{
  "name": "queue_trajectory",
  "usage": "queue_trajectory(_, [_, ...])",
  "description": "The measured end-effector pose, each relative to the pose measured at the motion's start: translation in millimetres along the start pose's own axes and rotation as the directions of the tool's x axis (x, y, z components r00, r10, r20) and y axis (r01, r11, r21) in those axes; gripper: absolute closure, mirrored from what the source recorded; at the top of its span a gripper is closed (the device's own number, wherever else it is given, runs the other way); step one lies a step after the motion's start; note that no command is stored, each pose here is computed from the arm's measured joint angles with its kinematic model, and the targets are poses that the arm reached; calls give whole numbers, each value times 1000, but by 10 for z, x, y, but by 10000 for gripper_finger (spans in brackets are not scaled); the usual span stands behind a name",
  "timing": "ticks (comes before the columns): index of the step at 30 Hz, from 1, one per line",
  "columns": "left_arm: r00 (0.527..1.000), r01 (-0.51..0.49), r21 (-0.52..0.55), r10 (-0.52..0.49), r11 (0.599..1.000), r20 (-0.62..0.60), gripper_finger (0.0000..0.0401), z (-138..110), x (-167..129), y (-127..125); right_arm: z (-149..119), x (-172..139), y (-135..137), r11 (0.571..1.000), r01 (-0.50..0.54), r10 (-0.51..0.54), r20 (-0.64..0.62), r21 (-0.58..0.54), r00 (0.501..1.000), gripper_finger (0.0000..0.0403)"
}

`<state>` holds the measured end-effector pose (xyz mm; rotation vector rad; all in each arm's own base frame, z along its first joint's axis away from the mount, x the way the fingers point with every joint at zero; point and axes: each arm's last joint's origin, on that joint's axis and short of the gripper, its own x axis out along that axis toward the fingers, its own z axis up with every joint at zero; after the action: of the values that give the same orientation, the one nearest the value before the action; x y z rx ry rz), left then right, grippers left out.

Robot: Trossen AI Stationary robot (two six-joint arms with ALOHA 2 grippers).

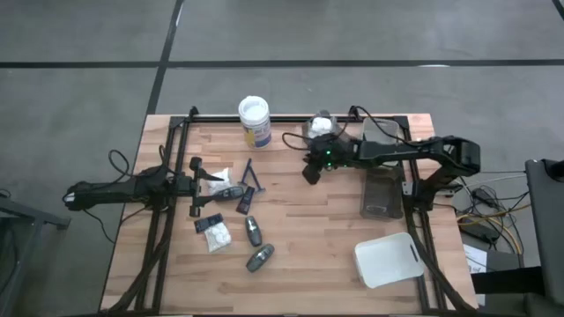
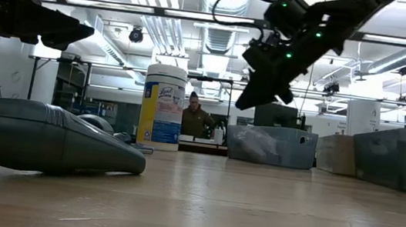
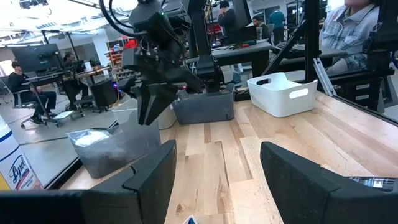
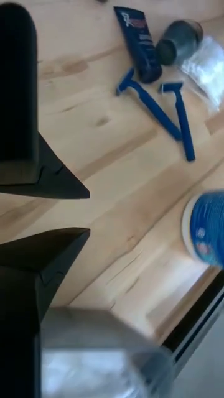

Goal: Pick & Place Travel size toiletries
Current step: Put the right blue razor into the gray bin

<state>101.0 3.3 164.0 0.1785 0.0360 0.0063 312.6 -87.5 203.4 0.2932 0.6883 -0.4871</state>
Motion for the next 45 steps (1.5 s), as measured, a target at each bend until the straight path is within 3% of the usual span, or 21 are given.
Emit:
queue_trajectory(6, [1000, 0, 0, 0, 1000, 0, 162, 0, 0, 0, 28, 43, 93, 995, -17, 17, -3, -96, 1000, 346])
queue_trajectory(14, [1000, 0, 0, 0, 1000, 0, 162, 0, 0, 0, -47, -5, 71, 995, -15, 15, -8, -98, 1000, 360])
queue_trajectory(21, [1000, 0, 0, 0, 1000, -1, 162, -1, 0, 0, -65, 1, 95, 993, -21, 20, -15, -119, 1000, 344])
queue_trajectory(26, [1000, 0, 0, 0, 1000, -1, 162, -1, 0, 0, -107, 10, 84, 974, -22, 16, -30, -226, 999, 328])
queue_trajectory(33, [1000, -1, -1, 1, 1000, 1, 162, 1, 0, 0, -272, 44, 41, 961, -32, 10, -80, -274, 997, 309])
queue_trajectory(39, [995, -15, -15, 17, 1000, 98, 162, 94, -5, 17, -469, 69, 31, 947, -167, 124, -166, -276, 978, 298])
queue_trajectory(45, [968, 14, -4, -12, 1000, 252, 162, 240, -17, 27, -530, 75, 21, 946, -189, 142, -188, -264, 972, 302])
